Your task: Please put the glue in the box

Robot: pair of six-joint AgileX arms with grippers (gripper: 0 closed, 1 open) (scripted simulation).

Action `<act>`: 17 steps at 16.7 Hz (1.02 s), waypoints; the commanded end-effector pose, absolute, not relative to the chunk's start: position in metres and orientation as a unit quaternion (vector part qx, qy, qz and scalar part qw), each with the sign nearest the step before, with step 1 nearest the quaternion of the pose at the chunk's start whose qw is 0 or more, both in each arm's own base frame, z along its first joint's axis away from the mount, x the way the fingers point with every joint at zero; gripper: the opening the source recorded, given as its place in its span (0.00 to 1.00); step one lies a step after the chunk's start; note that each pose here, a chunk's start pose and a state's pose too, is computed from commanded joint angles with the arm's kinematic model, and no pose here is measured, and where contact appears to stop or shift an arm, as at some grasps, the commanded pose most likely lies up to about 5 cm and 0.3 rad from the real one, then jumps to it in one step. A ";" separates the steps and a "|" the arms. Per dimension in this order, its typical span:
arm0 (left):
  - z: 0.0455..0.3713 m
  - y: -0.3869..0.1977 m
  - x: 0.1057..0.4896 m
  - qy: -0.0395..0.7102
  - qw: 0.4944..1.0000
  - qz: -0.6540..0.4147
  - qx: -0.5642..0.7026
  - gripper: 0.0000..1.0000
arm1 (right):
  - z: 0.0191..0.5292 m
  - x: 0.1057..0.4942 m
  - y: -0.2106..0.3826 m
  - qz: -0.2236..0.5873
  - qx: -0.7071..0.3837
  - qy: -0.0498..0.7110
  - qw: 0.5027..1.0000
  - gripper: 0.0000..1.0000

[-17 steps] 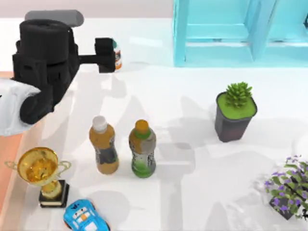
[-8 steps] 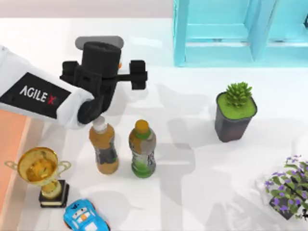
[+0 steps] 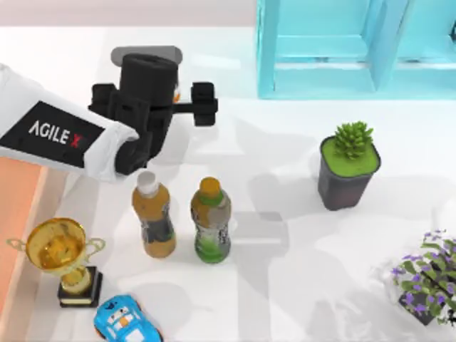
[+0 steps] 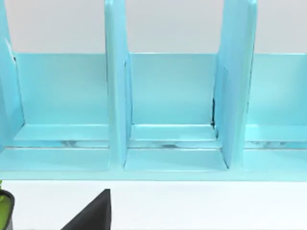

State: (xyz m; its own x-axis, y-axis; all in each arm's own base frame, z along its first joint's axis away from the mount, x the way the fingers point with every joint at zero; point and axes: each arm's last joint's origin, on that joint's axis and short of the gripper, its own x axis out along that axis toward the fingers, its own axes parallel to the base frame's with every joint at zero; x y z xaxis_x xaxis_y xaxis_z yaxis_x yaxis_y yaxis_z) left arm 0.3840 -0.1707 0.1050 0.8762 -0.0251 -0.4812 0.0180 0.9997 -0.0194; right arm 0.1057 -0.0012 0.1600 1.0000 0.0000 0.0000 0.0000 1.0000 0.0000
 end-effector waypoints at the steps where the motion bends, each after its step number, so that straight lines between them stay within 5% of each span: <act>1: 0.108 -0.169 0.392 0.248 0.969 -0.011 -0.007 1.00 | 0.160 0.106 -0.001 0.000 0.000 0.000 1.000 1.00; 8: 0.091 -0.168 0.451 0.247 0.969 -0.012 -0.007 1.00 | 0.160 0.106 -0.001 0.000 0.000 0.000 1.000 1.00; 12: 0.057 -0.177 0.462 0.247 0.969 -0.012 -0.007 1.00 | 0.160 0.106 -0.001 0.000 0.000 0.000 1.000 1.00; 17: 0.052 -0.179 0.462 0.247 0.969 -0.012 -0.007 1.00 | 0.160 0.106 -0.001 0.000 0.000 0.000 1.000 1.00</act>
State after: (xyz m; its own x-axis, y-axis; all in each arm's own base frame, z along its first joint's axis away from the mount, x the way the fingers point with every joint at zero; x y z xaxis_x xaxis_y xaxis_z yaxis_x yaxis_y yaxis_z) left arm 0.4622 -0.1790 0.0520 0.8773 -0.0272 -0.4792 0.0203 0.9996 -0.0195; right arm 0.1057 -0.0012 0.1600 1.0000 0.0000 0.0000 0.0000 1.0000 0.0000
